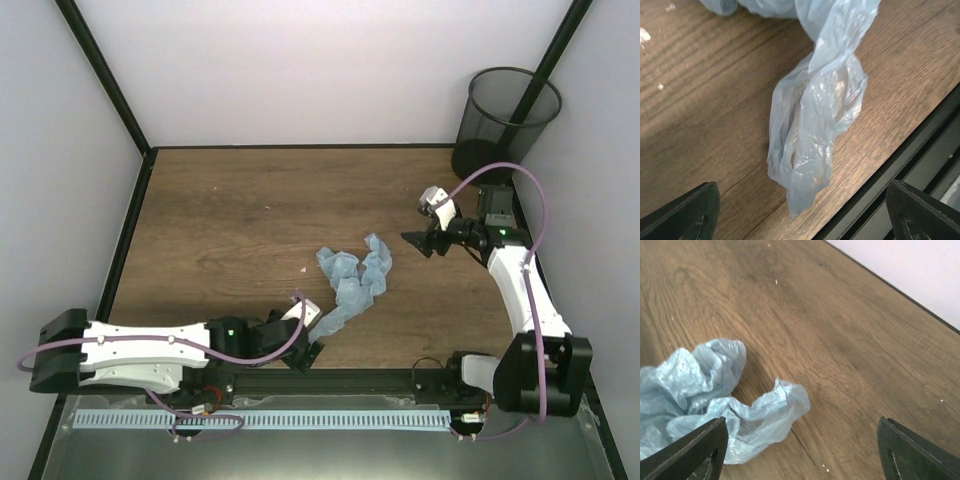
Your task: Put the trash bags into the trash bin
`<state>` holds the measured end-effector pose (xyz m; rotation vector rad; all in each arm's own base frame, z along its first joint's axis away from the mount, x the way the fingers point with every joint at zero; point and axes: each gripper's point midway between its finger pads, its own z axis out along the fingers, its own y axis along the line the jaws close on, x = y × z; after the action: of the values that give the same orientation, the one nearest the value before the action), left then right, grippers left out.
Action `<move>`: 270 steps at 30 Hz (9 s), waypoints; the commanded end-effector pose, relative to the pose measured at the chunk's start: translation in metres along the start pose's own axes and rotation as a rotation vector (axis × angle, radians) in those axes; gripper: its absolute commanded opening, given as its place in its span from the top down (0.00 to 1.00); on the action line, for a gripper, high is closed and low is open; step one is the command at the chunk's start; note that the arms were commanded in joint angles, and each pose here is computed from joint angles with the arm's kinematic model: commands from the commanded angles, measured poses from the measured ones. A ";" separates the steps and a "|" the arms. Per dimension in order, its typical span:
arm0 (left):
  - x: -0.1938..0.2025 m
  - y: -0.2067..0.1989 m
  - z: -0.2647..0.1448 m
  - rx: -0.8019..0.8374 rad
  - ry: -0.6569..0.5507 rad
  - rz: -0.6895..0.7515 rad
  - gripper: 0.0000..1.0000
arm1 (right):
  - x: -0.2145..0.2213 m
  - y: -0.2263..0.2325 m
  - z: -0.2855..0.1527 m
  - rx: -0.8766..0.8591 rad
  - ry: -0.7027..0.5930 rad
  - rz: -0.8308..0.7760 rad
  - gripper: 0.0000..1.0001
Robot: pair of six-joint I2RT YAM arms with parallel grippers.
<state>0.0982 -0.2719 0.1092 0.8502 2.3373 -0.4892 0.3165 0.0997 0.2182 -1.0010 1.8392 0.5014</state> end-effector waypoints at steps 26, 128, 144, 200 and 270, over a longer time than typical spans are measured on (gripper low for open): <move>-0.068 0.070 0.071 -0.298 -0.111 -0.216 0.96 | 0.074 0.058 0.081 -0.251 0.372 0.338 0.98; -0.185 0.078 -0.097 -0.145 -0.435 -0.168 0.96 | -0.079 0.097 -0.057 -0.130 -0.090 -0.216 0.99; -0.221 0.085 -0.085 -0.055 -0.411 -0.306 0.96 | -0.118 0.038 -0.050 0.076 -0.184 0.015 0.99; -0.291 0.172 -0.097 -0.253 -0.334 -0.339 0.96 | -0.150 -0.064 0.019 0.127 -0.077 0.138 0.99; -0.228 0.138 -0.080 -0.324 -0.356 -0.115 0.96 | -0.115 0.020 -0.078 0.364 -0.255 -0.257 0.99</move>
<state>0.2039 -0.1918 0.5891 0.3079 1.3052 -0.8425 0.0389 0.1334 0.6122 -0.9379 0.5956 0.1243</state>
